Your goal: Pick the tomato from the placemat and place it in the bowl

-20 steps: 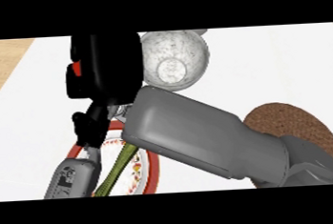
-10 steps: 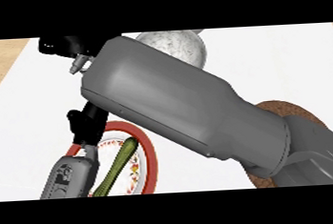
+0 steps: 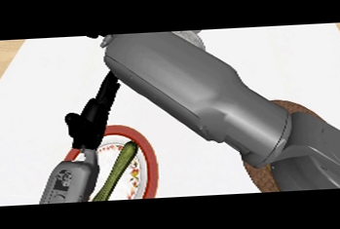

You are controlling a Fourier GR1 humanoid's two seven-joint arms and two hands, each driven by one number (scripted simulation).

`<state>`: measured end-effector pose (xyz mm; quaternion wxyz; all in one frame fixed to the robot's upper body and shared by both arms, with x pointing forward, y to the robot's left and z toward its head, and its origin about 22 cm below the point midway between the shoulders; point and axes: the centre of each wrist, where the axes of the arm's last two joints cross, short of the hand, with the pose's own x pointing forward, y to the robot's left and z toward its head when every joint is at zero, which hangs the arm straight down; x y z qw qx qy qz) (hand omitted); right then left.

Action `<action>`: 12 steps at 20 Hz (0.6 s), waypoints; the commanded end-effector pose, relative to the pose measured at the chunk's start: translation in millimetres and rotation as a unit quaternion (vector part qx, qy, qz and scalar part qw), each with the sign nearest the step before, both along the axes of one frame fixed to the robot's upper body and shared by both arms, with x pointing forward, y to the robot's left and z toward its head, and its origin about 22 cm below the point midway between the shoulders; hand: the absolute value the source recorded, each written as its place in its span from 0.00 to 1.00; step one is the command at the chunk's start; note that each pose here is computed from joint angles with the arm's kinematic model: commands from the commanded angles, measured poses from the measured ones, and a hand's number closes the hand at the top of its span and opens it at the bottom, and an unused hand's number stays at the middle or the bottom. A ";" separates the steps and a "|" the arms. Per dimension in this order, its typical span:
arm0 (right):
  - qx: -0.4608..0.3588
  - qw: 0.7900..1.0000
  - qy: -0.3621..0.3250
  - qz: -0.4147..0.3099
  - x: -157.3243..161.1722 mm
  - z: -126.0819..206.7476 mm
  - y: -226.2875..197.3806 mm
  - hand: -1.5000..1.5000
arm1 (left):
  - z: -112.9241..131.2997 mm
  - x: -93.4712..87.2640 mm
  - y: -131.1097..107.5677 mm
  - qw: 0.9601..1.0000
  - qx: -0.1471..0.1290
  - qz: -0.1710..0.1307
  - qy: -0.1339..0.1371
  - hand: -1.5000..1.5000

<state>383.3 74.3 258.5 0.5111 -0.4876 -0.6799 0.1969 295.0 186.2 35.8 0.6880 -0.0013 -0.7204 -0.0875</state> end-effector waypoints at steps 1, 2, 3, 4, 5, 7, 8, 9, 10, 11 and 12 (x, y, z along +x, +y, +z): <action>-0.015 0.997 0.035 -0.066 17.5 -18.6 -14.0 1.00 | -8.2 -10.3 6.5 1.000 0.003 -0.003 -0.005 0.50; -0.006 0.997 0.041 -0.062 20.6 -27.1 -18.9 1.00 | 6.4 1.4 5.3 1.000 -0.003 0.006 -0.006 0.50; -0.008 0.997 0.042 -0.061 23.4 -28.4 -21.8 1.00 | -1.2 -7.6 2.2 1.000 -0.005 0.007 0.002 0.50; -0.005 0.997 0.047 -0.069 22.8 -42.5 -24.3 1.00 | -7.5 -9.4 2.8 1.000 -0.002 0.003 -0.002 0.50; -0.007 0.996 0.048 -0.078 29.1 -54.7 -33.4 1.00 | 3.5 -7.1 -3.0 1.000 -0.003 0.009 -0.006 0.50; -0.019 0.994 0.055 -0.090 29.9 -50.0 -32.1 1.00 | -9.2 -6.1 1.8 1.000 -0.003 -0.001 0.009 0.50; -0.028 0.994 0.059 -0.092 34.1 -63.5 -40.3 1.00 | 1.4 -5.8 6.7 1.000 0.003 0.009 -0.002 0.50; -0.031 0.994 0.066 -0.086 35.5 -72.3 -44.8 1.00 | -5.2 -9.6 11.5 1.000 -0.005 0.013 0.001 0.50; -0.026 0.994 0.061 -0.092 36.3 -82.5 -49.2 1.00 | 3.8 -3.8 17.5 1.000 -0.005 0.008 0.000 0.50; -0.027 0.993 0.072 -0.093 45.7 -82.2 -59.6 1.00 | -8.7 -6.4 -3.4 1.000 -0.006 0.013 -0.004 0.50; -0.022 0.992 0.069 -0.100 42.0 -102.4 -63.8 1.00 | -1.4 -3.9 16.3 1.000 -0.002 0.013 0.000 0.50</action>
